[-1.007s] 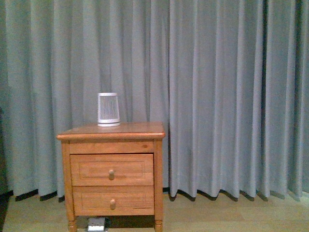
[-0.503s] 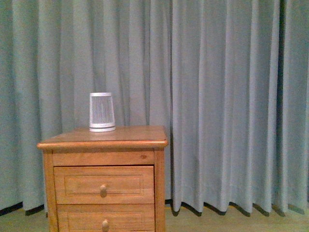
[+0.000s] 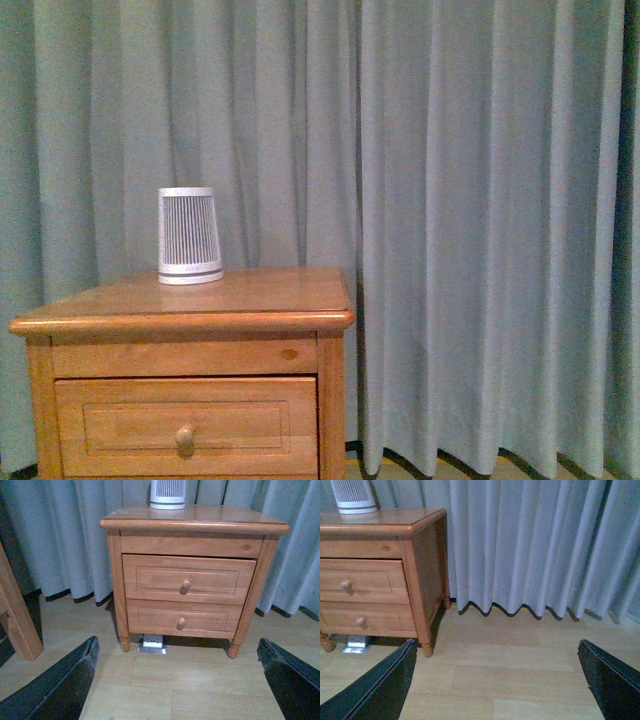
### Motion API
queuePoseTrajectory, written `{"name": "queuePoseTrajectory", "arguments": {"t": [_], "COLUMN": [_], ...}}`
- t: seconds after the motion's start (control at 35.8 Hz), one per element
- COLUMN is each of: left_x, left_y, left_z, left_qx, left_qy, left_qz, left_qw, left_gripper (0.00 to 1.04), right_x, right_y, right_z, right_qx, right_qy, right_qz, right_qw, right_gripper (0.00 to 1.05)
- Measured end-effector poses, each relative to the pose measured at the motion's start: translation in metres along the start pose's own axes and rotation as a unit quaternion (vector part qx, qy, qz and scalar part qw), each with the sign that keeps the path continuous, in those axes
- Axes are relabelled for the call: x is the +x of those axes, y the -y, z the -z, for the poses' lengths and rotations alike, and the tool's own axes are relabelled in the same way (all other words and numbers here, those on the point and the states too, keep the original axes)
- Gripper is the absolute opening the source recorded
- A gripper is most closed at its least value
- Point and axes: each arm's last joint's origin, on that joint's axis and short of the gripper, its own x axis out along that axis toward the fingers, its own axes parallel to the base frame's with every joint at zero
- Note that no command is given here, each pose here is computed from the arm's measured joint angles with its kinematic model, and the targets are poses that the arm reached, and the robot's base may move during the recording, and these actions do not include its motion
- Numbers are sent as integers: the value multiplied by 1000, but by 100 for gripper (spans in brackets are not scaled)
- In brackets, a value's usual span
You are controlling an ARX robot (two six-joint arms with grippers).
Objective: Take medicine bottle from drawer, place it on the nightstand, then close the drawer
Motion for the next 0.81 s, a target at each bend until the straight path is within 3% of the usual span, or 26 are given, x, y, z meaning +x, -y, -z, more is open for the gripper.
{"name": "queuePoseTrajectory", "arguments": {"t": [0.5,0.56,0.59,0.64,0.81], "left_x": [0,0,1,4,25], "left_y": [0,0,1,2,1], "left_z": [0,1,3,9,6], "left_qx": [0,-72,-119,-184,-201], "left_qy": [-2,-105,-173,-230,-212], "left_qz": [2,51,65,69,65], "left_qw": [1000,991,976,953,954], "left_gripper": [98,98,98,98,98], "right_x": [0,0,0,0,0], "right_y": [0,0,0,0,0], "right_z": [0,0,0,0,0], "right_qx": [0,0,0,0,0], "right_qy": [0,0,0,0,0], "right_qz": [0,0,0,0,0], "right_qw": [1000,1000,1000,1000,1000], "right_gripper": [98,98,98,98,98]}}
